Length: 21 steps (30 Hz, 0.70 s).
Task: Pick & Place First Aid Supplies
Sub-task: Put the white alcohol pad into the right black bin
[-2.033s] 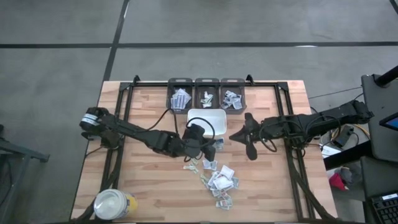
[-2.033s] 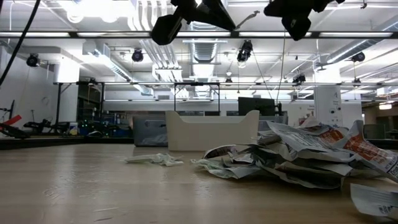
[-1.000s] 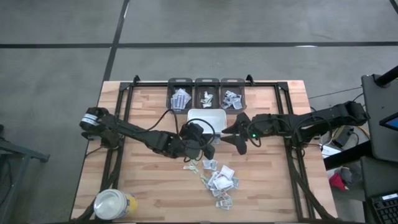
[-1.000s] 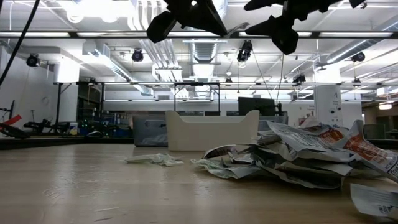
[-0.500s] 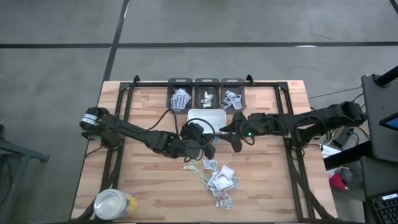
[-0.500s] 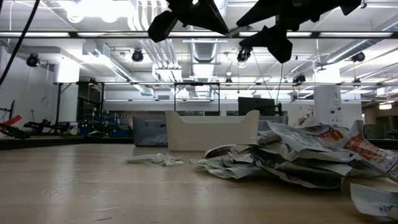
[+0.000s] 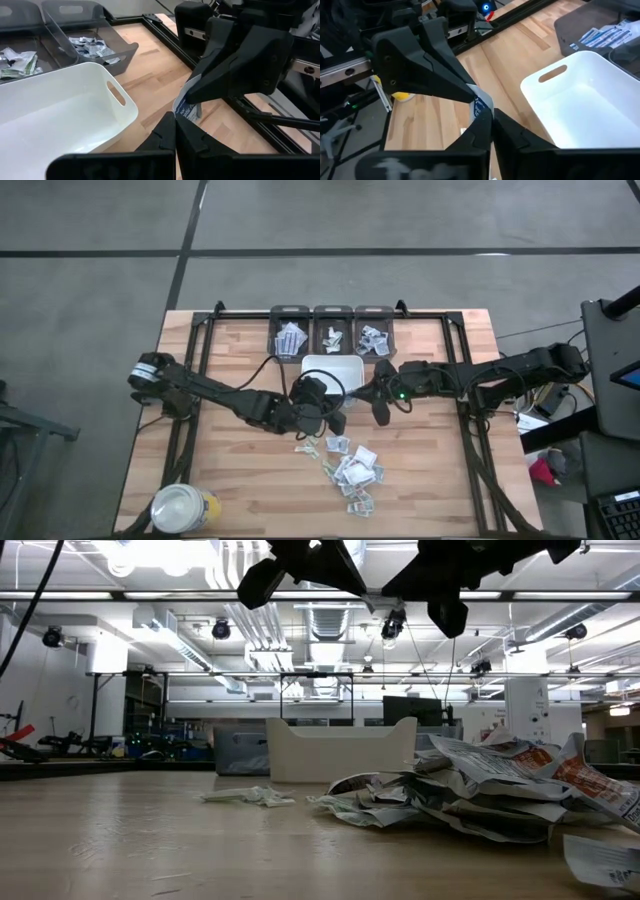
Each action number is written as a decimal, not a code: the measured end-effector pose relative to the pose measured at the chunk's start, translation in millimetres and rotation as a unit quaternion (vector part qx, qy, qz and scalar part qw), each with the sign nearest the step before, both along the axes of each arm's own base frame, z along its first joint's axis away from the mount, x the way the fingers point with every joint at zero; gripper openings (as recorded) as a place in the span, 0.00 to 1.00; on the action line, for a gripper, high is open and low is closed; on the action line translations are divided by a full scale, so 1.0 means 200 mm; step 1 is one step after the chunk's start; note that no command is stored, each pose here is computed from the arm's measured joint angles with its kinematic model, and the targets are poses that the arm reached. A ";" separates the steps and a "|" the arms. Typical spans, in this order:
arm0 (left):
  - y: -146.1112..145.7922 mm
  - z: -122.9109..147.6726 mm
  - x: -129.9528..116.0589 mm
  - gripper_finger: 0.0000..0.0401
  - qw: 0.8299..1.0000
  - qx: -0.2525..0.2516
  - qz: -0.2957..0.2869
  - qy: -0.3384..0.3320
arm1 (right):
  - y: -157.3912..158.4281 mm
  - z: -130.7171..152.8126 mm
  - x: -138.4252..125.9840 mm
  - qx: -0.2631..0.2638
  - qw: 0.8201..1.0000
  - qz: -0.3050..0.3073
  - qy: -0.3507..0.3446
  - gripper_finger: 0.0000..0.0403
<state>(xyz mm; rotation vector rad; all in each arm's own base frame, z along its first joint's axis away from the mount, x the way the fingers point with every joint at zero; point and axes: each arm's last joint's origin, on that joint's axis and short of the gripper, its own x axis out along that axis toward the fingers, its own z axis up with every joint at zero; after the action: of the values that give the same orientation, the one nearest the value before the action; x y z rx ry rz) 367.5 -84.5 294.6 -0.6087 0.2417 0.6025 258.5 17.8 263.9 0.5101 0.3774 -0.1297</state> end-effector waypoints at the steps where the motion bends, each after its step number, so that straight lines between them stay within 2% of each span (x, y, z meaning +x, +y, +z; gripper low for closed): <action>1: 0.00 0.00 0.00 0.00 1.000 0.000 0.000 0.000 | 0.00 0.00 0.00 -0.002 1.000 0.002 0.000 0.02; 8: 0.00 0.00 0.00 0.03 1.000 -0.001 0.000 -0.003 | 0.00 0.00 0.00 -0.018 1.000 0.010 0.001 0.02; 14: 0.02 0.00 0.01 0.19 1.000 0.009 0.002 0.002 | -0.03 -0.02 -0.01 -0.041 0.999 0.011 0.027 0.02; 18: 0.05 0.00 0.01 0.32 0.998 0.050 0.013 0.024 | -0.06 -0.05 -0.02 -0.052 0.997 0.003 0.055 0.02; 21: 0.07 0.00 0.00 0.37 0.994 0.094 0.017 0.049 | -0.12 -0.07 -0.04 -0.056 0.995 -0.021 0.084 0.02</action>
<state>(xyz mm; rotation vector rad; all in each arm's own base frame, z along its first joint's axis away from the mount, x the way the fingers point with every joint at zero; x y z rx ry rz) 368.3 -70.4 294.2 -0.4035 0.2639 0.6803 251.1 -5.6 250.7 0.3978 0.5216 -0.2351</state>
